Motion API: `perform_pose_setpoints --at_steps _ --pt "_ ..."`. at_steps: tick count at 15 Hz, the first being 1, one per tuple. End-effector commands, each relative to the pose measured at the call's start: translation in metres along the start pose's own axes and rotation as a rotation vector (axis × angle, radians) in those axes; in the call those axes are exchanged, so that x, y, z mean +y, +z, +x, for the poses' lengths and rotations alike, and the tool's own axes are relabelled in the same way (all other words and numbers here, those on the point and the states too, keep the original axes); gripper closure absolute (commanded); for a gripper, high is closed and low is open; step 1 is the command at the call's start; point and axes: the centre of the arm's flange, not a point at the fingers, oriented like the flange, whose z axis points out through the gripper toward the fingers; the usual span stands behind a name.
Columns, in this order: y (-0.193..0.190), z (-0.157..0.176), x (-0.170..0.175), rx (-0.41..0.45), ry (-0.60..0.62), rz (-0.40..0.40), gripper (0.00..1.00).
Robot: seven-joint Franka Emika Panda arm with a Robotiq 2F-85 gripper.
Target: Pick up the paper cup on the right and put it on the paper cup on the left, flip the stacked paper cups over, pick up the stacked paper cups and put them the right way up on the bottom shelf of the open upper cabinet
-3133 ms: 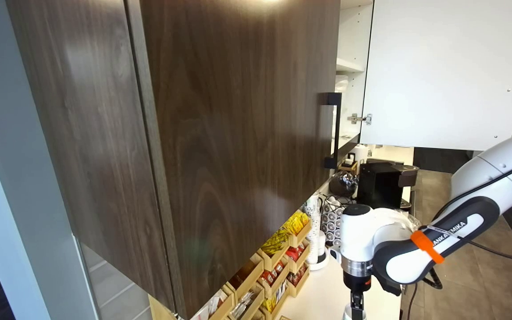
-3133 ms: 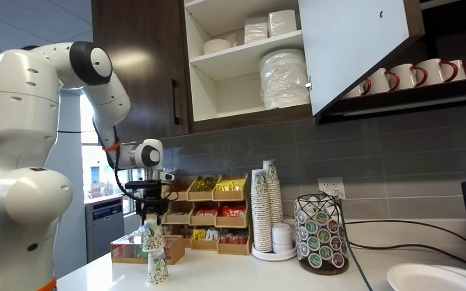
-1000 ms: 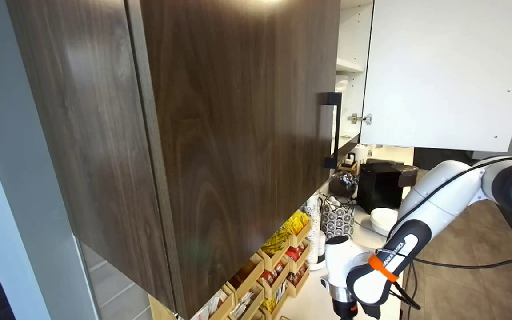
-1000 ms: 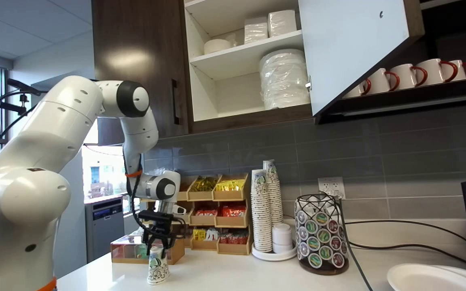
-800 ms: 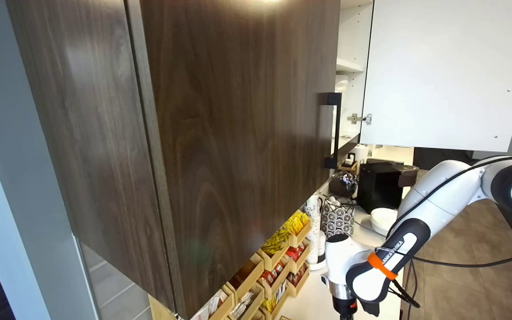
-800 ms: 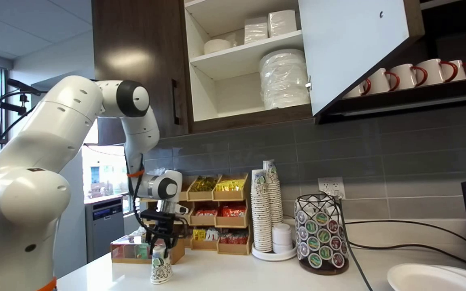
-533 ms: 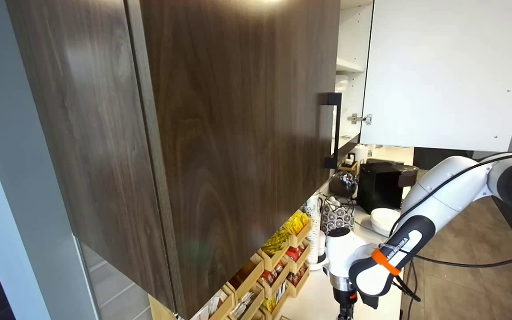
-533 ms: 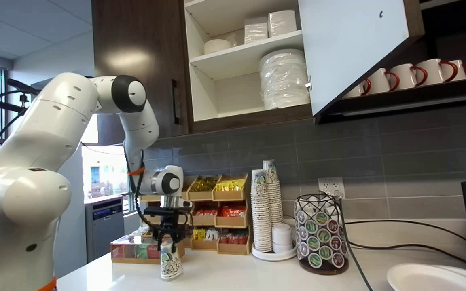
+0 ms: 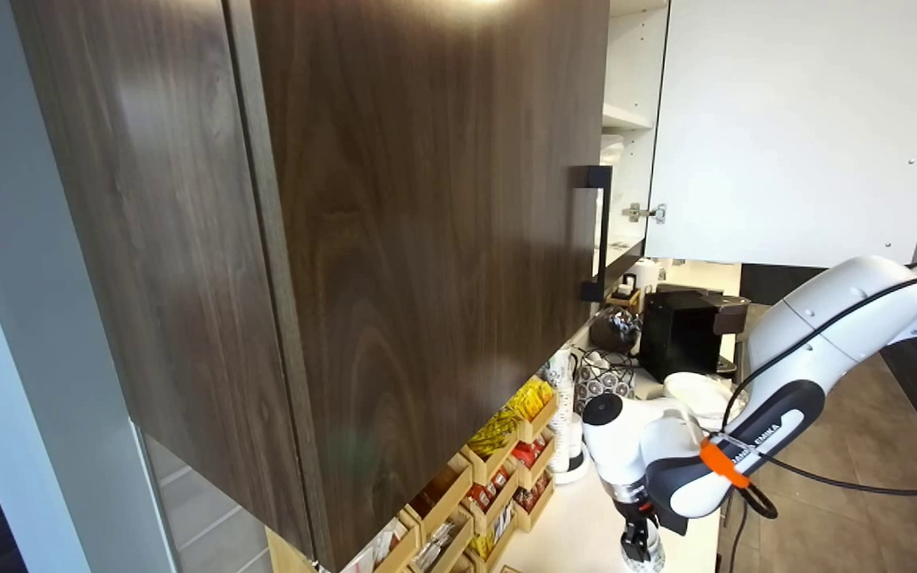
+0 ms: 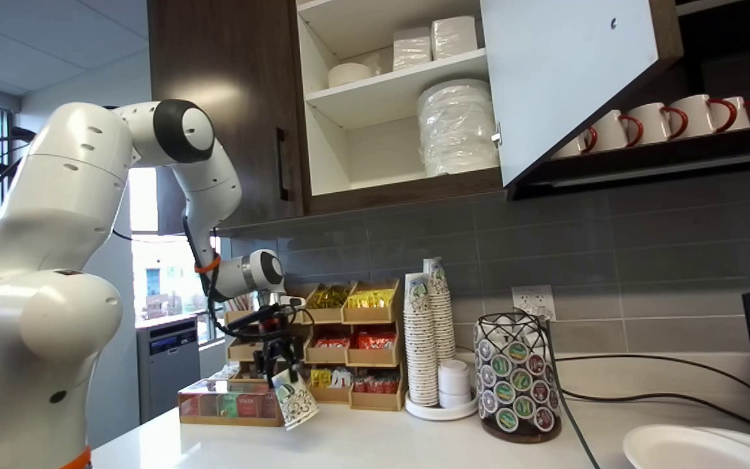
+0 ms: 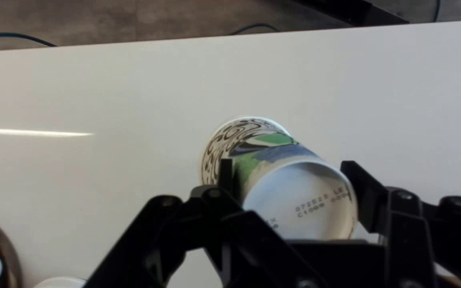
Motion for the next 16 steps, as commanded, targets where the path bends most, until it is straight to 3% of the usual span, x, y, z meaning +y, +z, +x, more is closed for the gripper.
perform_pose_setpoints --at_steps 1,15,16 --pt "0.015 0.001 -0.009 -0.074 0.051 -0.126 0.57" --pt "0.085 0.028 -0.019 -0.111 0.121 -0.264 0.57" --pt "0.085 0.030 -0.020 -0.104 0.125 -0.262 0.08"
